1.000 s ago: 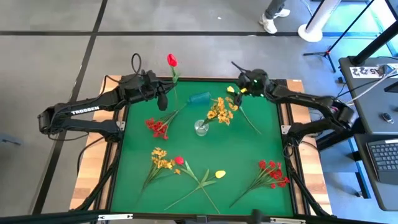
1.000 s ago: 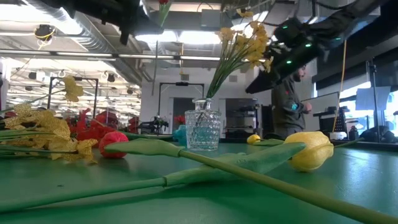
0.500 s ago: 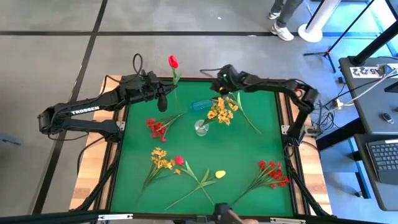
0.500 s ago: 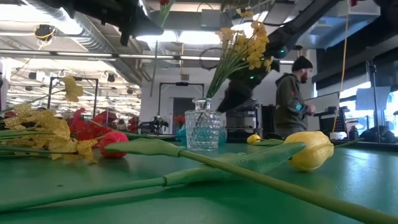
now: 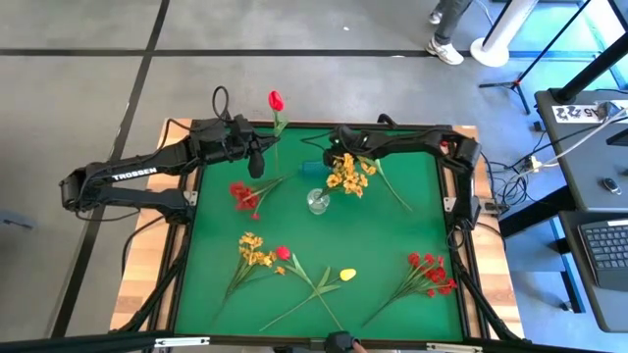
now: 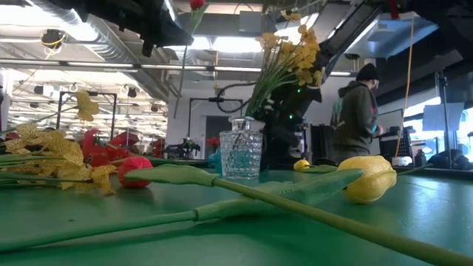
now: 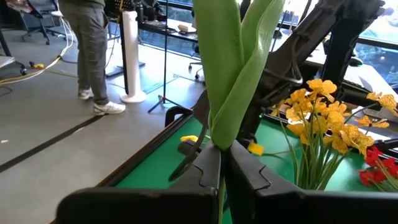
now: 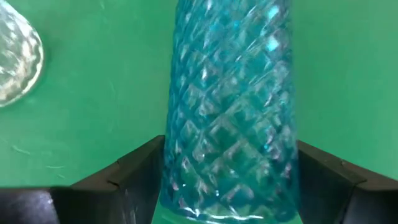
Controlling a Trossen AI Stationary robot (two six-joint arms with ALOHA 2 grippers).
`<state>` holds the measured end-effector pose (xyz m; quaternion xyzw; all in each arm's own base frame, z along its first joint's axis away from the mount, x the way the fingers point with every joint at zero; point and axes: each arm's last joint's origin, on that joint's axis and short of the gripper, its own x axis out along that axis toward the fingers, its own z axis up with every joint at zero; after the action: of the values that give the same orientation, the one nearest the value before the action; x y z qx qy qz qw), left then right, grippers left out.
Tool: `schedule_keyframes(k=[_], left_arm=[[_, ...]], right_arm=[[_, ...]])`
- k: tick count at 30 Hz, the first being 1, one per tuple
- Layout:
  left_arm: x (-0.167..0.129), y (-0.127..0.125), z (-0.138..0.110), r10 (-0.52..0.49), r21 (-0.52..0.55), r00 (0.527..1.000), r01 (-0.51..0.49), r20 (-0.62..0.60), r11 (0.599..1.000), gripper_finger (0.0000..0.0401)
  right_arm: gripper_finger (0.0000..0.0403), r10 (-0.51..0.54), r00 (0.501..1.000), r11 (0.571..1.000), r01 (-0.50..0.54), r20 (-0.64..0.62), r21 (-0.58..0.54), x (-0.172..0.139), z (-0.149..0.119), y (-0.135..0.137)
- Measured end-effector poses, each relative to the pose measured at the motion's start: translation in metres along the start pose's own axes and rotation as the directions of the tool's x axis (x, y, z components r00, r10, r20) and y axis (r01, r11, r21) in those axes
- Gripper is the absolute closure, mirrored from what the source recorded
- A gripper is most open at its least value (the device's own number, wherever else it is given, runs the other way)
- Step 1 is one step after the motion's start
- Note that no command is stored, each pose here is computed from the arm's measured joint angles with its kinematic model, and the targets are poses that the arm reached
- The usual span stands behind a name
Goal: Sort flowers into vase by color
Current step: Put the top red flower into the blue vase
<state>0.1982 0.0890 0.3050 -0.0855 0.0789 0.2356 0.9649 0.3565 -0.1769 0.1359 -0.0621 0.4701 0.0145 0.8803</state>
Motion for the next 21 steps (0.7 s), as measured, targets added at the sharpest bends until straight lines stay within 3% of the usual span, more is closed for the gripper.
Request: schedule_keyframes(k=[4, 9, 14, 21], left_arm=[[0.0000, -0.0001, 0.0000, 0.000, 0.000, 1.000, 0.000, 0.000, 1.000, 0.0396], [0.0000, -0.0002, -0.0001, -0.004, 0.000, 1.000, 0.004, -0.002, 1.000, 0.0395], [0.0000, -0.0001, -0.0008, -0.003, 0.001, 1.000, 0.003, -0.009, 1.000, 0.0395], [0.0000, -0.0001, -0.0020, -0.009, 0.001, 1.000, 0.009, -0.022, 1.000, 0.0395]], right_arm=[[0.0112, 0.023, 1.000, 0.999, -0.023, 0.003, 0.038, 0.0044, -0.0020, 0.0001], [0.0154, 0.051, 0.998, 0.996, -0.053, 0.036, 0.065, 0.0038, -0.0004, 0.0004], [0.0156, 0.055, 0.997, 0.995, -0.059, 0.047, 0.082, 0.0039, 0.0007, 0.0007], [0.0074, 0.049, 0.998, 0.990, -0.053, 0.036, 0.130, 0.0034, 0.0002, 0.0010]])
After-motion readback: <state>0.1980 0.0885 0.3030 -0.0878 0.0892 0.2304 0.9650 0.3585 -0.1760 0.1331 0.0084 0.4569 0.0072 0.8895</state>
